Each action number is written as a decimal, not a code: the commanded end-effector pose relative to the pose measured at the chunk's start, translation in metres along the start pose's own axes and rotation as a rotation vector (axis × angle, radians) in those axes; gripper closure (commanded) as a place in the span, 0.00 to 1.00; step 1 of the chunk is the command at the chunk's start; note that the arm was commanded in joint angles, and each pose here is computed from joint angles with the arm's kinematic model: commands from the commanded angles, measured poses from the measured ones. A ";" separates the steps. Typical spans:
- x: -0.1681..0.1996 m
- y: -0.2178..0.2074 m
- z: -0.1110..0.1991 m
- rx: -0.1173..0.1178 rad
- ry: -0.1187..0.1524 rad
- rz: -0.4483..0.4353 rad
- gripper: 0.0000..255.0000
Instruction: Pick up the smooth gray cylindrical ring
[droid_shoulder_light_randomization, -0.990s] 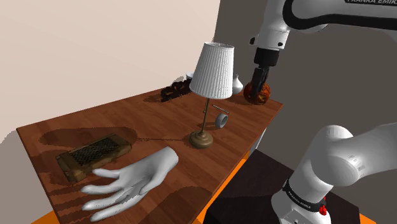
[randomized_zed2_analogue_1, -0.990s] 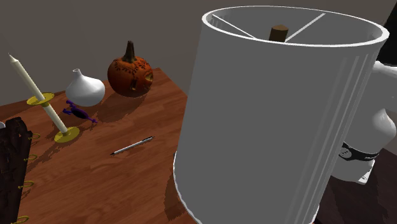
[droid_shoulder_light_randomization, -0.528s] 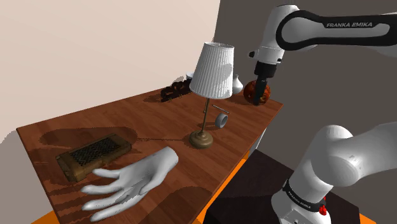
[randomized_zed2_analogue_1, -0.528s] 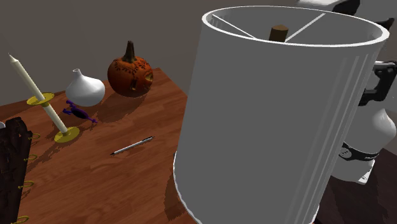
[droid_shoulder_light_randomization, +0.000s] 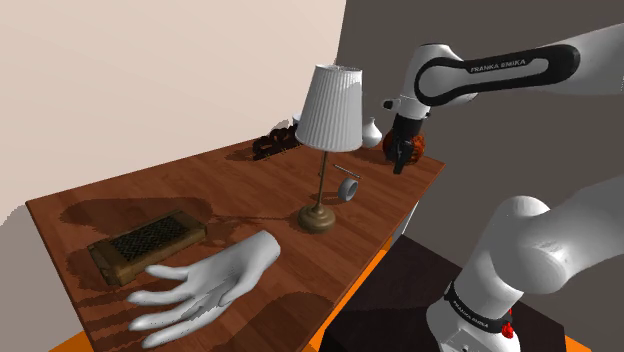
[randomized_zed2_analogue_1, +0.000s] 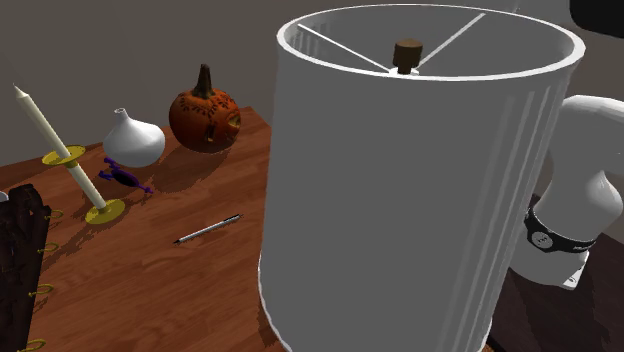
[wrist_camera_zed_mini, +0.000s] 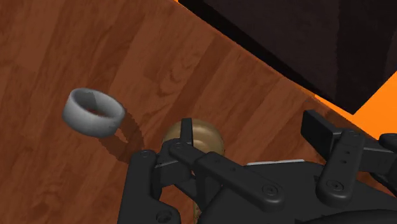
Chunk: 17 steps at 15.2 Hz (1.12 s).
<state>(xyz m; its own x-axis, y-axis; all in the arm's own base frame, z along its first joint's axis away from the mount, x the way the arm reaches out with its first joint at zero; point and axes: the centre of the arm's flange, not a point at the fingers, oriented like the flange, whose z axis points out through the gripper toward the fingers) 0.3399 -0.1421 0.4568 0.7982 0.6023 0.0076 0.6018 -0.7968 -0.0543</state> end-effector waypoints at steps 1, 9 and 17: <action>-0.005 0.019 0.016 -0.004 0.002 -0.076 0.00; 0.002 0.103 0.076 -0.021 0.019 -0.353 0.00; 0.033 0.183 0.134 -0.038 0.036 -0.630 0.00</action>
<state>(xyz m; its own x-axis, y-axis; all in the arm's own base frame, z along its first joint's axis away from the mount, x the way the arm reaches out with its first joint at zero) 0.4648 -0.2576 0.3252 0.3309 0.9420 0.0567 0.9435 -0.3315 0.0017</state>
